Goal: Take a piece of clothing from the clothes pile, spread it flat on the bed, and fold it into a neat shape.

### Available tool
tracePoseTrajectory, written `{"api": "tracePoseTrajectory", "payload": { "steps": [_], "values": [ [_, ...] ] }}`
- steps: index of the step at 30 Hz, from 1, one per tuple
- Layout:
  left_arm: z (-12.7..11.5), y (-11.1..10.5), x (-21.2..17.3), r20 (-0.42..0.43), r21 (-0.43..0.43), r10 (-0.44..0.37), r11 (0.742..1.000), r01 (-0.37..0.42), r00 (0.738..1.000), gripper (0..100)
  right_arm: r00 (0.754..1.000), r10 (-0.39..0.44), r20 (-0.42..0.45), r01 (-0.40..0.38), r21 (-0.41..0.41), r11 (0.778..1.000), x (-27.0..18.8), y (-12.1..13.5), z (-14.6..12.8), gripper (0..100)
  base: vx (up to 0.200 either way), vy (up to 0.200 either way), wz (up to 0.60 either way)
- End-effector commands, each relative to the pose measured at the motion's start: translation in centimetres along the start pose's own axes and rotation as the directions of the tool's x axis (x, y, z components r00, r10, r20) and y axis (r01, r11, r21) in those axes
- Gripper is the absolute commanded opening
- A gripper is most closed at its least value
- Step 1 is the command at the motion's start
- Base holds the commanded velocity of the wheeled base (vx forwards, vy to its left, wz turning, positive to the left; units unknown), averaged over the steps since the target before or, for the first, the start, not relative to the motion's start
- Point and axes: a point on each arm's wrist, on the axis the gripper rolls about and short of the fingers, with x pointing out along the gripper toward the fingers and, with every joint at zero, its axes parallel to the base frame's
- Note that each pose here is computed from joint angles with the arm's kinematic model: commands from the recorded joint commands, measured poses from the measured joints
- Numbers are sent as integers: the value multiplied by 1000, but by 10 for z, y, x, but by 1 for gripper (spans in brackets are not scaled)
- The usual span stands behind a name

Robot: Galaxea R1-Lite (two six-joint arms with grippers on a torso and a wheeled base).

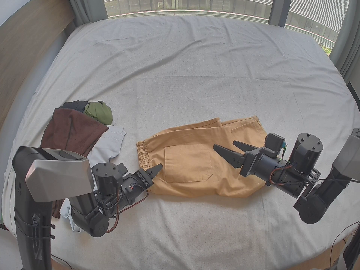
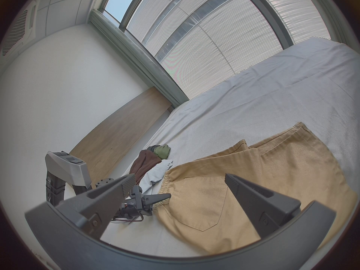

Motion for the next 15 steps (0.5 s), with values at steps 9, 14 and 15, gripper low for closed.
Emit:
{"api": "tracePoseTrajectory", "payload": {
  "steps": [9,14,15],
  "values": [
    [10,-8,-10,27,7,-8,1000,7,1000,0,1000,-2,-7,2,1,1000,-1,0,-2,100,0,0,0],
    [22,-19,-31,44,8,-13,1000,13,999,0,1000,-11,-3,11,1,1000,-1,-3,0,100,0,0,0],
    [25,-18,-37,50,6,-4,1000,4,999,0,1000,-16,-3,16,2,1000,-2,-4,0,100,0,0,0]
  ]
}}
